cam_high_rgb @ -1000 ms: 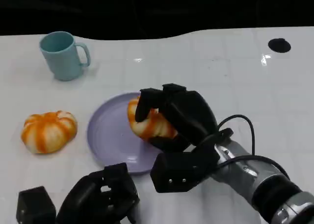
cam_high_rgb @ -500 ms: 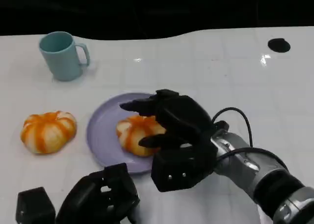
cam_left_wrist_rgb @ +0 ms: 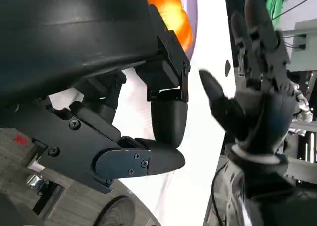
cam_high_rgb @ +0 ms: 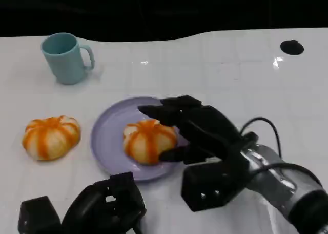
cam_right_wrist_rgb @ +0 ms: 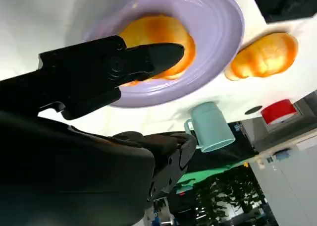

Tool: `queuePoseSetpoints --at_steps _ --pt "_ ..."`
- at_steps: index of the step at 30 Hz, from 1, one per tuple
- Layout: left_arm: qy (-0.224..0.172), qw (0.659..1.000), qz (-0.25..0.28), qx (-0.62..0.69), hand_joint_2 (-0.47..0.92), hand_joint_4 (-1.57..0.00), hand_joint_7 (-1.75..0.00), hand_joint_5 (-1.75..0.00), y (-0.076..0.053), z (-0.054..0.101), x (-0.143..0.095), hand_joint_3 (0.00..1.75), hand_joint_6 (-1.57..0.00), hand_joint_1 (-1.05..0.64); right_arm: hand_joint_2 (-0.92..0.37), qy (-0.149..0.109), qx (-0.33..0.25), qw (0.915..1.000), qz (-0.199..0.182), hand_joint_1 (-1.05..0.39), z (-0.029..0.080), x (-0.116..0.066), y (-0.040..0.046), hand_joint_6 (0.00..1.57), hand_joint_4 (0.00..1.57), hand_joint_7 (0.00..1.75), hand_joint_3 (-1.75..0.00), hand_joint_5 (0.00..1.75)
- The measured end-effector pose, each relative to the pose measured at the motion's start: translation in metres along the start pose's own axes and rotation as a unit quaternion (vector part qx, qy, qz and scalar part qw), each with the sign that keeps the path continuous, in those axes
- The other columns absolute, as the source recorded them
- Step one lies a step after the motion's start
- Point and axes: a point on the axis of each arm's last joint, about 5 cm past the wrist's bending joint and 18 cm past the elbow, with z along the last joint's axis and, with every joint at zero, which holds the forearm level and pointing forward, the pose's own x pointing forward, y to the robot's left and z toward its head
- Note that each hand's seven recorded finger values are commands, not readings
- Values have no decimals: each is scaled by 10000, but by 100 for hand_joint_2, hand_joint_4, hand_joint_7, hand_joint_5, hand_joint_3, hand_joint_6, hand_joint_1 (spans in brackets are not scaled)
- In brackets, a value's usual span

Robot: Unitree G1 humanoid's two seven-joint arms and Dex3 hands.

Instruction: Grasp the bread from the table and place it into the plate.

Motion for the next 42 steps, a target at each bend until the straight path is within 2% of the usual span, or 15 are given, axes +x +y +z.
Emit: queuePoseSetpoints --at_steps 8,11,15,17,18,19,21,22,24,27,32,35,42 --pt "-25 10000 29 -35 65 -79 -141 -175 11 4 5 67 -76 -53 -92 -187 40 9989 -433 -51 -130 -311 -40 38 20 7 -10 44" --pt "-24 10000 23 -26 66 -78 -142 -175 11 6 8 67 -76 -54 -91 -228 69 9977 -635 -41 -155 -396 -47 50 31 10 -5 51" --pt "-22 10000 20 -24 65 -77 -143 -175 10 7 10 67 -76 -54 -91 -264 104 9949 -965 -27 -178 -505 -66 77 55 21 -4 82" --pt "-19 10000 20 -25 65 -77 -143 -175 10 6 9 67 -76 -54 -91 -270 142 9925 -1183 -24 -191 -564 -68 84 61 26 -7 97" --pt "-18 10000 20 -25 65 -77 -143 -175 10 6 9 67 -76 -53 -91 -277 153 9914 -1268 -22 -195 -589 -71 84 61 36 -8 115" --pt "-19 10000 18 -26 65 -77 -143 -175 10 7 10 67 -76 -53 -90 -274 181 9902 -1359 -21 -201 -617 -71 76 58 59 -12 131" --pt "-18 10000 18 -29 65 -78 -144 -175 9 6 11 67 -76 -53 -88 -239 245 9881 -1500 -20 -212 -666 -72 68 58 82 -17 146" --pt "-18 10000 17 -31 66 -78 -144 -175 8 6 12 67 -76 -53 -81 -218 269 9874 -1545 -18 -217 -691 -73 66 60 95 -31 154" --pt "-18 10000 16 -32 66 -78 -144 -175 8 6 13 67 -75 -53 -61 -174 314 9860 -1630 -16 -223 -751 -73 65 62 106 -68 162" --pt "-19 10000 15 -31 66 -79 -144 -175 8 7 14 67 -75 -53 -53 -126 316 9846 -1716 -14 -238 -841 -84 64 63 116 -86 167" --pt "-21 10000 13 -32 67 -78 -143 -175 9 8 17 66 -75 -54 -49 -53 356 9826 -1824 -13 -257 -965 -85 61 69 128 -98 168" --pt "-22 10000 13 -28 67 -79 -142 -175 10 10 17 65 -75 -54 -50 41 401 9820 -1845 -15 -270 -1039 -93 59 74 131 -99 170" --pt "-29 10000 1 -16 67 -80 -141 -175 12 15 26 63 -76 -53 -55 317 438 9815 -1837 -16 -270 -1226 -42 58 82 140 -94 174"
